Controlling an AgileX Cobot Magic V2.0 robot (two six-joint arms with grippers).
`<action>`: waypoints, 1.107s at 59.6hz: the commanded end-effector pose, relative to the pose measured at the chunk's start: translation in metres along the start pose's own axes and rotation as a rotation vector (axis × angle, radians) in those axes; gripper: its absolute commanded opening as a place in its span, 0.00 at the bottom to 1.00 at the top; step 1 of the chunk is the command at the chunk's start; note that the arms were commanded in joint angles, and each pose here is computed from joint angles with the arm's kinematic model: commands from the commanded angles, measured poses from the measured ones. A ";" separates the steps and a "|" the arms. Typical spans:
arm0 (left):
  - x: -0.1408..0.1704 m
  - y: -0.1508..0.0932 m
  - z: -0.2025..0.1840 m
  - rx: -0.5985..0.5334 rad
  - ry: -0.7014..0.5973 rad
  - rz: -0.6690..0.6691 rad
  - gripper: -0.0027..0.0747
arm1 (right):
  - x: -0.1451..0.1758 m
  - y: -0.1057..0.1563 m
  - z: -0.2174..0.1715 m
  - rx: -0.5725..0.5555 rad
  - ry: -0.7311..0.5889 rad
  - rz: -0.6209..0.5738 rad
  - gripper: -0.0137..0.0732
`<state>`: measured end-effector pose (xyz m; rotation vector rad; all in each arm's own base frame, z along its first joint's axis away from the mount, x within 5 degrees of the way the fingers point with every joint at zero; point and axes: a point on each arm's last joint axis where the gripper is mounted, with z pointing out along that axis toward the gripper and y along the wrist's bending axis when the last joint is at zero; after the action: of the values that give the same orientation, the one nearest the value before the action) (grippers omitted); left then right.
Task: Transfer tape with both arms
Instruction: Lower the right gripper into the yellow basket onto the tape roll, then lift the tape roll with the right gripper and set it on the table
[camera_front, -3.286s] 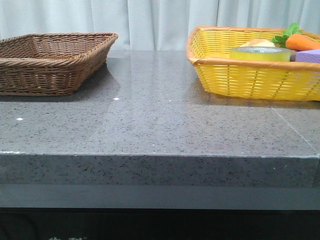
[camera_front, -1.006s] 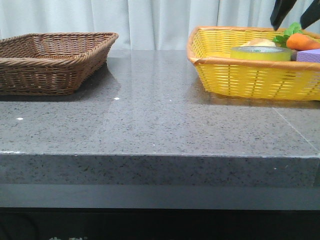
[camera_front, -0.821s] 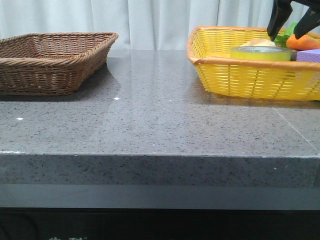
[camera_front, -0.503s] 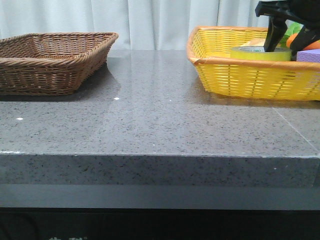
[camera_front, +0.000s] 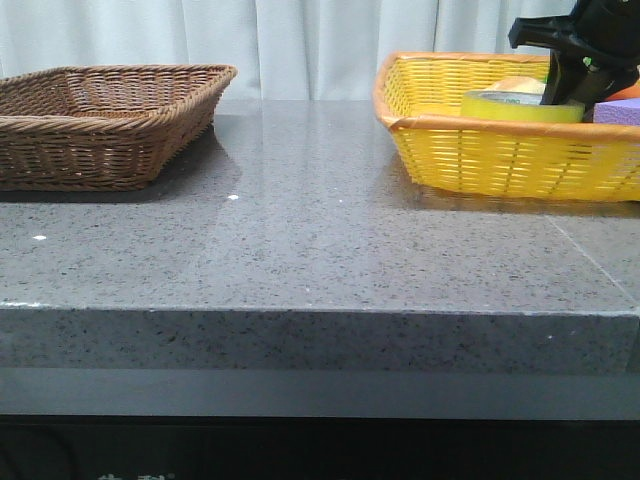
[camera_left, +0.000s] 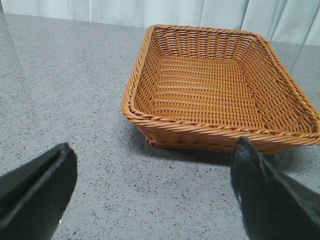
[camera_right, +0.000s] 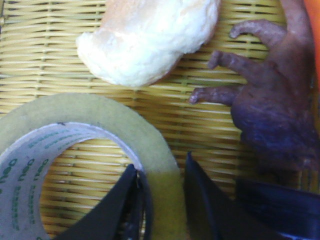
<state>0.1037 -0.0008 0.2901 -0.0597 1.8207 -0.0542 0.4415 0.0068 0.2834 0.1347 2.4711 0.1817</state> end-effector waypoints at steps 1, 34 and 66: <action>-0.019 -0.002 -0.002 0.013 -0.107 -0.004 0.83 | -0.025 0.006 -0.046 -0.016 -0.179 -0.013 0.20; -0.019 -0.002 -0.002 0.013 -0.107 -0.004 0.83 | -0.034 0.052 -0.173 -0.094 -0.508 -0.213 0.20; -0.019 -0.002 -0.002 0.013 -0.107 -0.004 0.83 | 0.076 0.200 -0.159 -0.443 -0.327 -0.585 0.20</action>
<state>0.1037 -0.0008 0.2901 -0.0597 1.8207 -0.0542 0.3082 0.1918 0.3783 -0.6865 2.1150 0.3614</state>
